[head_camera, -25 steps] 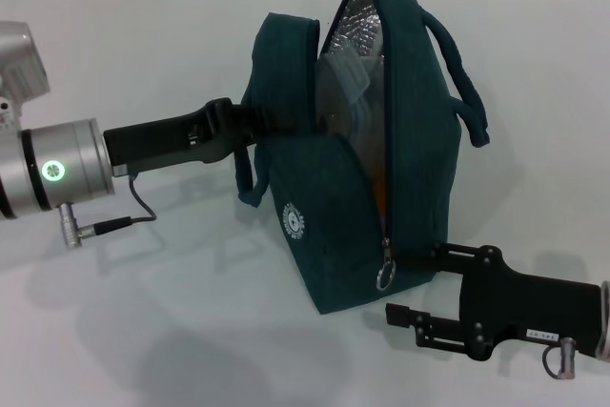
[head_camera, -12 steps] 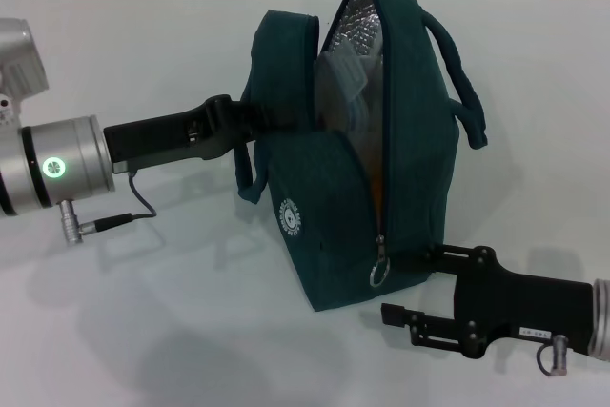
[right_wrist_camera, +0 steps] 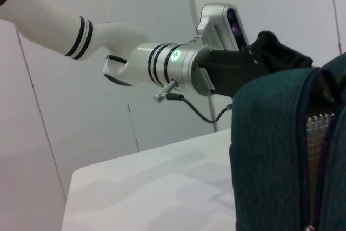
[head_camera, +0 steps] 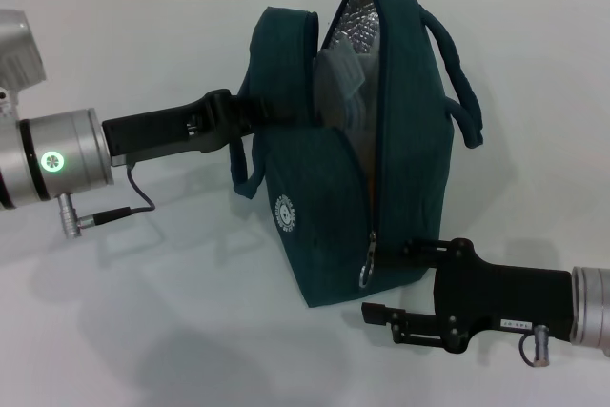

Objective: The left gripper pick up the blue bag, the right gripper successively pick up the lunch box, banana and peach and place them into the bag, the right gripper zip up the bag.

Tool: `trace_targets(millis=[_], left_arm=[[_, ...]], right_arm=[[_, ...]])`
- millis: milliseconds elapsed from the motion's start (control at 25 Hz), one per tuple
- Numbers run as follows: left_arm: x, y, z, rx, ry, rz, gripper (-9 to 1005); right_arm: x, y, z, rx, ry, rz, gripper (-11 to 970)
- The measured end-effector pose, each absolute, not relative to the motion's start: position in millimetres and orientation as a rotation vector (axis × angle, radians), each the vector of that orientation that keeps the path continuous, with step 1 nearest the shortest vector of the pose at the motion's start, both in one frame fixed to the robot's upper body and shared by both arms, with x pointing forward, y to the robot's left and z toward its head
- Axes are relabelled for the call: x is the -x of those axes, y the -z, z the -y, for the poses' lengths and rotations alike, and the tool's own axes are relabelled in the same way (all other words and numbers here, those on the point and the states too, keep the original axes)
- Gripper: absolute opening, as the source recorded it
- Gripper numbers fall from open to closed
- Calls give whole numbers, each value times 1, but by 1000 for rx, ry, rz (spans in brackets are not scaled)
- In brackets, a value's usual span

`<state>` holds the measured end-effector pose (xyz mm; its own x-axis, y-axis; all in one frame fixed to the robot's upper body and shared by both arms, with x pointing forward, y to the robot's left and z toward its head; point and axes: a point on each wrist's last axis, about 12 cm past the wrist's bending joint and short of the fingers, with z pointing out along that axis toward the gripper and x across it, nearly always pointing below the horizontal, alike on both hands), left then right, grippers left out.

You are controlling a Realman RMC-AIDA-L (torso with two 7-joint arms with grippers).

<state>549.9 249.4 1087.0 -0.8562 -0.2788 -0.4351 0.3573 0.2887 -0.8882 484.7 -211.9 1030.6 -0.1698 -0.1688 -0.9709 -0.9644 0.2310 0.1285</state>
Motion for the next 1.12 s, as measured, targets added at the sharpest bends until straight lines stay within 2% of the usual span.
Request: trace_targets(millis=[1120], left_arm=[[-551,-1089,-255,-55,1595,-2029,39]], right_arm=[[-489,-1024,208,1016,-1013,-1612,632]])
